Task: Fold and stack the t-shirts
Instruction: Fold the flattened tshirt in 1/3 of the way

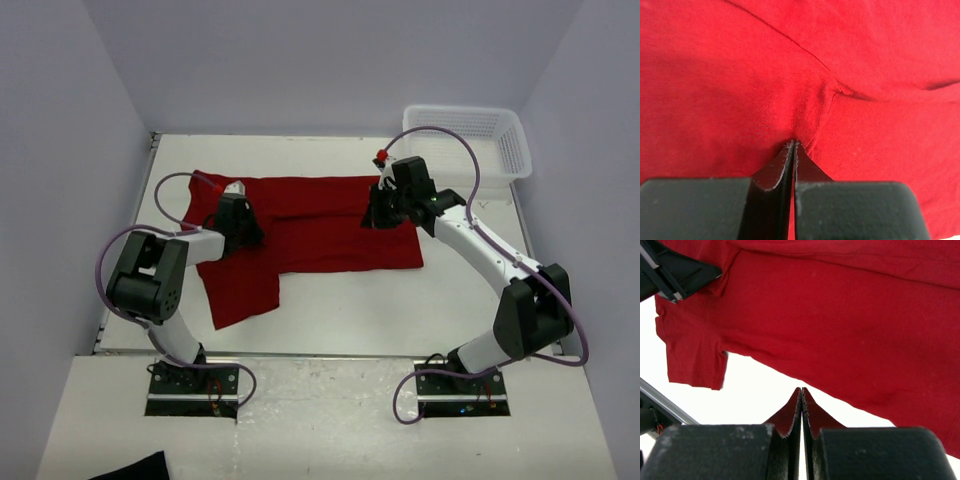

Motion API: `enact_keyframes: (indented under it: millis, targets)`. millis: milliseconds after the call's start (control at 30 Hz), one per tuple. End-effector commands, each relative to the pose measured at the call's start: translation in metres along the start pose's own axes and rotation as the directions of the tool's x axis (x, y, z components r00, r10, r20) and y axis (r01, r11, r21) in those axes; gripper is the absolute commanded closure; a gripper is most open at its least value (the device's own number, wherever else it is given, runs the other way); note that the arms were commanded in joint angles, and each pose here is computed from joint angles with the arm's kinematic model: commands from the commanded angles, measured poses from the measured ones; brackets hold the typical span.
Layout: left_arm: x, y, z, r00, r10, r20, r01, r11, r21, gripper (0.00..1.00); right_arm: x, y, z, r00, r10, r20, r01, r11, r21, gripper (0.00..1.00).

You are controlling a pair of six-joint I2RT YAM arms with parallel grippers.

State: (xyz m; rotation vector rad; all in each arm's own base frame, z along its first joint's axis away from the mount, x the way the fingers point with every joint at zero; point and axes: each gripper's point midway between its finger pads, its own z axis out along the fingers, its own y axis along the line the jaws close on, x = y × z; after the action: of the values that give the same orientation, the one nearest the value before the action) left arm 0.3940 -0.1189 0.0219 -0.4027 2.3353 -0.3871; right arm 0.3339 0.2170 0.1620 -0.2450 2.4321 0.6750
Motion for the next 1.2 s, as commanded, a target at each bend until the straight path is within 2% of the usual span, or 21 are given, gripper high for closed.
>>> enact_keyframes:
  millis: [0,67,167,267,300,433,533,633,700,733,800,833,900,933,967,1000,1167]
  targets:
    - [0.017,-0.007,0.009,0.999,-0.012,-0.036,0.015,0.996,0.085,1.00,-0.010,0.001,-0.005,0.999,-0.023,0.027,0.022,1.000,0.006,1.00]
    - [0.041,0.000,0.011,0.995,-0.026,-0.095,0.035,0.995,0.093,1.00,-0.012,0.002,-0.005,0.999,-0.019,0.029,0.019,1.000,0.003,1.00]
    - [0.059,0.000,0.013,0.990,-0.053,-0.128,0.069,0.989,0.127,1.00,-0.012,0.002,-0.004,1.000,-0.010,0.020,0.010,1.000,0.005,1.00]
    - [0.063,-0.002,0.008,0.991,-0.034,-0.129,0.054,0.987,0.154,1.00,-0.009,0.002,-0.001,1.000,0.007,0.005,-0.007,1.000,0.002,1.00]
    - [0.060,-0.004,0.005,0.993,-0.023,-0.118,0.042,0.985,0.166,1.00,-0.008,0.002,0.000,1.000,0.012,0.001,-0.012,1.000,-0.002,0.99]
    - [0.031,-0.022,-0.015,0.999,0.012,-0.051,-0.001,0.979,0.206,1.00,-0.006,0.005,0.000,1.000,0.023,-0.005,-0.023,1.000,-0.016,0.83]
    - [0.015,-0.024,-0.026,1.000,0.015,-0.016,-0.012,0.982,0.187,1.00,-0.005,0.007,0.000,1.000,0.028,-0.013,-0.028,0.999,-0.022,0.73]
    - [-0.009,-0.019,-0.042,0.999,0.021,0.048,-0.027,0.993,0.117,1.00,-0.005,0.006,-0.004,0.999,0.031,-0.010,-0.031,0.999,-0.014,0.67]
    - [-0.025,-0.024,-0.056,0.995,0.041,0.090,-0.051,0.992,0.112,1.00,-0.007,0.008,-0.008,1.000,0.030,0.003,-0.030,0.999,-0.017,0.66]
    - [-0.040,-0.031,-0.062,0.991,0.048,0.125,-0.064,0.991,0.122,1.00,-0.008,0.008,-0.010,1.000,0.030,0.006,-0.030,0.999,-0.016,0.62]
    - [-0.046,-0.036,-0.065,0.990,0.069,0.122,-0.085,0.988,0.130,1.00,-0.007,0.009,-0.010,1.000,0.031,-0.001,-0.031,0.999,-0.017,0.59]
    - [-0.052,-0.050,-0.068,0.990,0.077,0.122,-0.098,0.979,0.179,1.00,-0.008,0.008,-0.010,0.999,0.034,-0.003,-0.034,0.999,-0.012,0.56]
    - [-0.048,-0.054,-0.059,0.994,0.077,0.082,-0.092,0.977,0.195,1.00,-0.007,0.004,-0.004,0.999,0.044,-0.025,-0.043,0.999,0.011,0.56]
    - [-0.053,-0.058,-0.057,0.994,0.070,0.079,-0.085,0.977,0.198,1.00,-0.007,0.002,-0.001,0.998,0.050,-0.032,-0.049,0.999,0.023,0.69]
    - [-0.044,-0.054,-0.046,0.998,0.051,0.038,-0.057,0.982,0.179,1.00,-0.005,0.000,0.002,0.997,0.057,-0.044,-0.056,0.998,0.030,0.93]
    - [-0.044,-0.053,-0.041,0.999,0.037,0.028,-0.041,0.985,0.171,1.00,-0.002,-0.004,0.011,0.995,0.071,-0.067,-0.068,0.997,0.043,1.00]
    - [-0.033,-0.038,0.007,0.995,-0.031,-0.096,0.037,0.998,0.060,1.00,0.010,0.003,0.038,0.987,0.117,-0.113,-0.120,0.993,-0.014,1.00]
